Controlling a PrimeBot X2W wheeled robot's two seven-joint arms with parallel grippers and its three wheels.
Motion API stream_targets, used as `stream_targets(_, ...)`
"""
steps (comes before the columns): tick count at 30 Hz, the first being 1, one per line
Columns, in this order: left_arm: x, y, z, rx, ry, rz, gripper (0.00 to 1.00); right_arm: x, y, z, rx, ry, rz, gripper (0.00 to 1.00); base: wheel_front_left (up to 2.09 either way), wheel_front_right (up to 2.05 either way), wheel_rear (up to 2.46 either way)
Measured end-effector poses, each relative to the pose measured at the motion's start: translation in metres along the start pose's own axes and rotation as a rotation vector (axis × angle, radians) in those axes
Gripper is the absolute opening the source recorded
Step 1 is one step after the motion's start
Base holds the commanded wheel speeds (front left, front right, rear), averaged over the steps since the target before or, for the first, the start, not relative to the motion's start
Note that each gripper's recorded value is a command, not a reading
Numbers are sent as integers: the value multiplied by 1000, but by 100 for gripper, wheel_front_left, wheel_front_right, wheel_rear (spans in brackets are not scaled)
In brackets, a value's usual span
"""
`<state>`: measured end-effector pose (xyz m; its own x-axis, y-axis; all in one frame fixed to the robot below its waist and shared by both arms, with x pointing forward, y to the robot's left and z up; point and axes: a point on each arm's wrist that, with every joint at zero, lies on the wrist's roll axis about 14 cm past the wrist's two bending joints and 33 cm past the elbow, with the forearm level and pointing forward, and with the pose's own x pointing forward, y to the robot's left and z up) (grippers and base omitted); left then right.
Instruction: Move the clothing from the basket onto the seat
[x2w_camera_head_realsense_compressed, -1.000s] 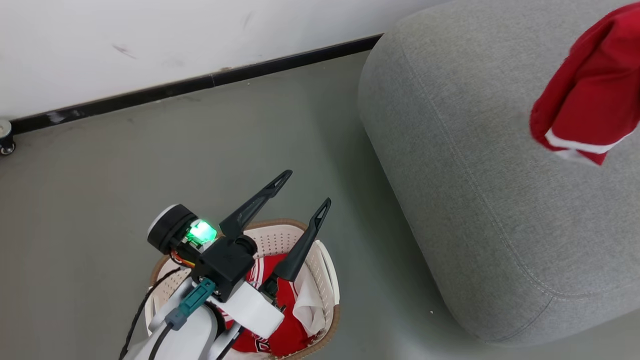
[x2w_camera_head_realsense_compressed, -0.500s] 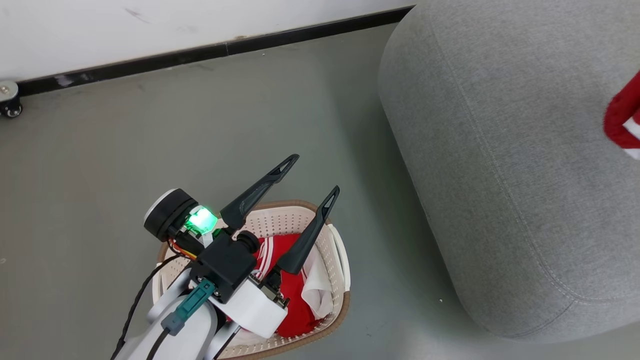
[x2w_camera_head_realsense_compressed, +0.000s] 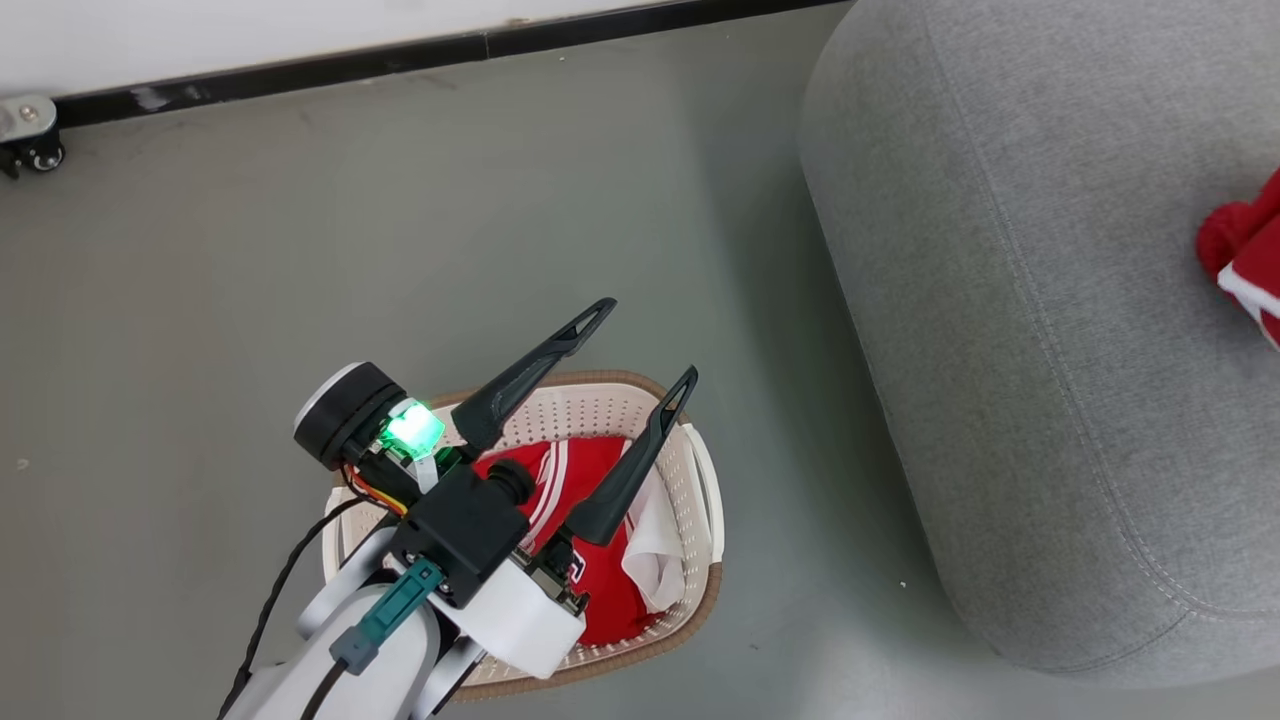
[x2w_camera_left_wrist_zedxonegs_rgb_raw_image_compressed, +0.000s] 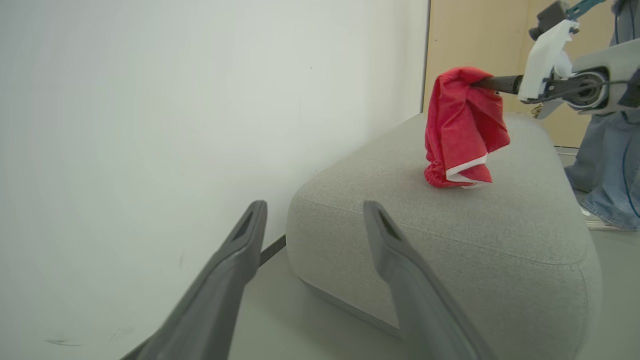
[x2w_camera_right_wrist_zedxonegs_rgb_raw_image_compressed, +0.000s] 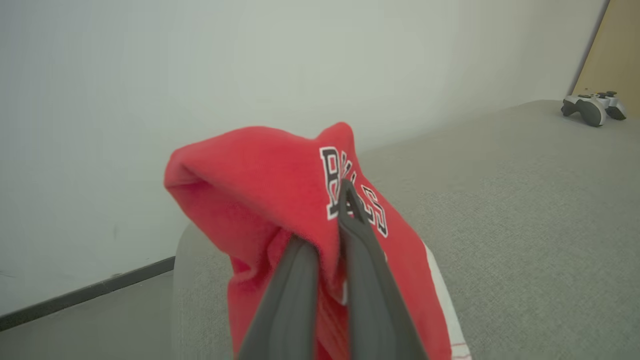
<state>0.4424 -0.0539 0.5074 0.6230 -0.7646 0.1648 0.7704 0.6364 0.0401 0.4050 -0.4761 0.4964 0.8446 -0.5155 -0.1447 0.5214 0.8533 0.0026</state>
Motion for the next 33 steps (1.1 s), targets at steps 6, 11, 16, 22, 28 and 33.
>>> stream_targets(6,-3,1,-8,-3,22,-6,100,-5,9,-45,10,99,-11,0,0,0,0)
stream_targets(11,-4,3,-10,-5,27,-5,100,-17,-5,-76,3,190,-60,0,0,0,0)
stream_targets(16,-3,5,-13,-5,33,-4,100,-23,-3,-94,13,230,-70,0,0,0,0)
stream_targets(22,-2,6,-15,-10,35,-4,100,-26,9,-108,16,258,-49,0,0,0,0)
stream_targets(28,-1,5,-16,-15,36,-3,100,-27,15,-112,-10,267,-25,55,0,0,0)
stream_targets(33,0,5,-17,-21,35,-1,100,-28,15,-111,-23,262,-17,100,0,0,0)
